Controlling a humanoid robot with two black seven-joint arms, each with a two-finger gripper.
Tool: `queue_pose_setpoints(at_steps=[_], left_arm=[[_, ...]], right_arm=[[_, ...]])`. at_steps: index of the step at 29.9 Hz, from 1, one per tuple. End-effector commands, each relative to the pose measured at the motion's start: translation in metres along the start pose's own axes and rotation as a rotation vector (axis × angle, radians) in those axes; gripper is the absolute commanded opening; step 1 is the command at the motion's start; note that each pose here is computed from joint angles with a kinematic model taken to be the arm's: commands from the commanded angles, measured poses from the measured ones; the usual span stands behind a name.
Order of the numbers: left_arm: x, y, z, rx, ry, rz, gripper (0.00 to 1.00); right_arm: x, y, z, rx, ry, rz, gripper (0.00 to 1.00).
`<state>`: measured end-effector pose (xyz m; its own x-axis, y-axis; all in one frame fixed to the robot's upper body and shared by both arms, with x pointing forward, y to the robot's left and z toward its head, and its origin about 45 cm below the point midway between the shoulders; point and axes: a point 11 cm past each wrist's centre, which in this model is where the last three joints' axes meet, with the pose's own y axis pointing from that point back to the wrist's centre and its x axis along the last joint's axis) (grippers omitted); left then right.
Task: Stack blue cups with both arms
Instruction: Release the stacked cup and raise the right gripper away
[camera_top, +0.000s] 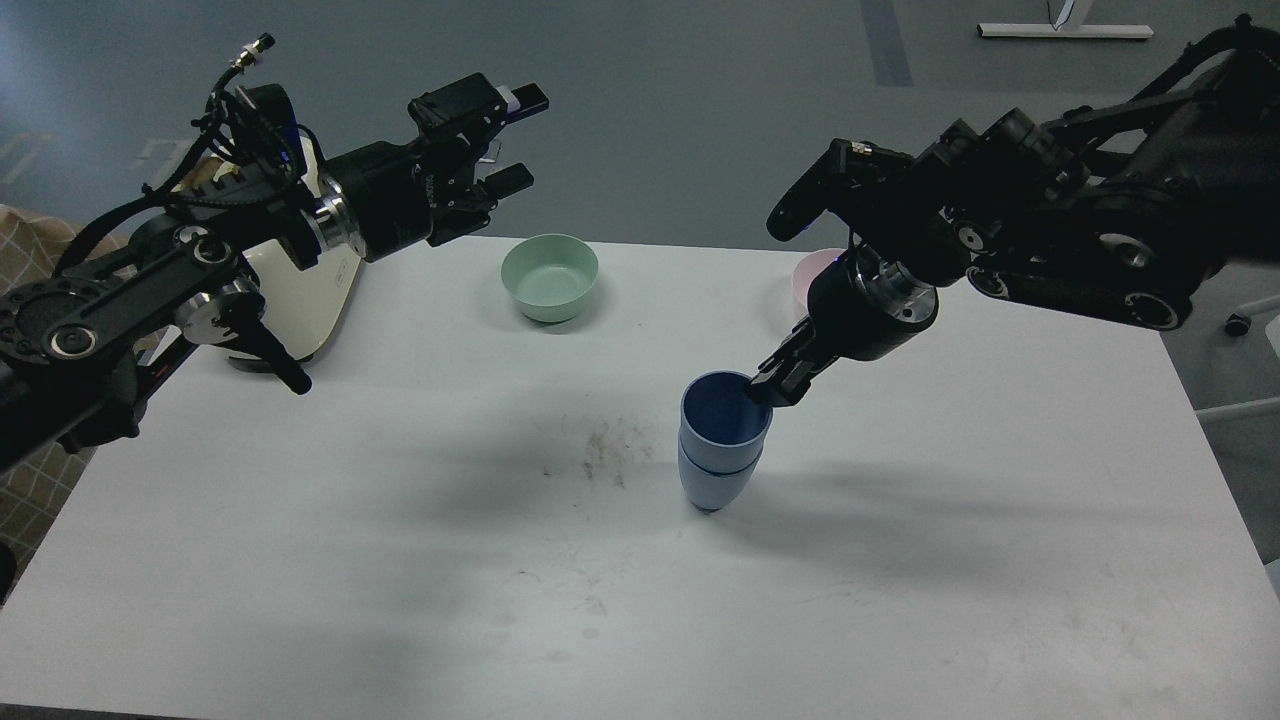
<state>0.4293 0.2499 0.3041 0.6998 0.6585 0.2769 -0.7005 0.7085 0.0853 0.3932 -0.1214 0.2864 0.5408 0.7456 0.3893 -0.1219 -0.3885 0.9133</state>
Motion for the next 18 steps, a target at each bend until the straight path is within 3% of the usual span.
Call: queue_pose_setpoints(at_steps=[1, 3, 8, 14, 18], left_arm=[[0.002, 0.001, 0.000, 0.003, -0.003, 0.003, 0.98], [0.002, 0.001, 0.000, 0.003, -0.003, 0.003, 0.98], [0.002, 0.001, 0.000, 0.001, -0.003, 0.004, 0.98], [0.003, 0.001, 0.002, -0.019, 0.009, 0.018, 0.98], [0.011, -0.001, 0.013, -0.063, 0.020, 0.050, 0.98]], right_arm=[[0.004, 0.001, 0.000, 0.015, -0.035, 0.026, 0.83], [0.010, 0.005, 0.001, 0.019, -0.062, 0.053, 0.97], [0.032, 0.027, 0.007, 0.005, -0.096, 0.142, 0.97], [0.072, 0.102, 0.033, 0.016, -0.223, 0.442, 0.99], [0.062, 0.145, 0.065, 0.063, -0.397, 0.639, 0.99]])
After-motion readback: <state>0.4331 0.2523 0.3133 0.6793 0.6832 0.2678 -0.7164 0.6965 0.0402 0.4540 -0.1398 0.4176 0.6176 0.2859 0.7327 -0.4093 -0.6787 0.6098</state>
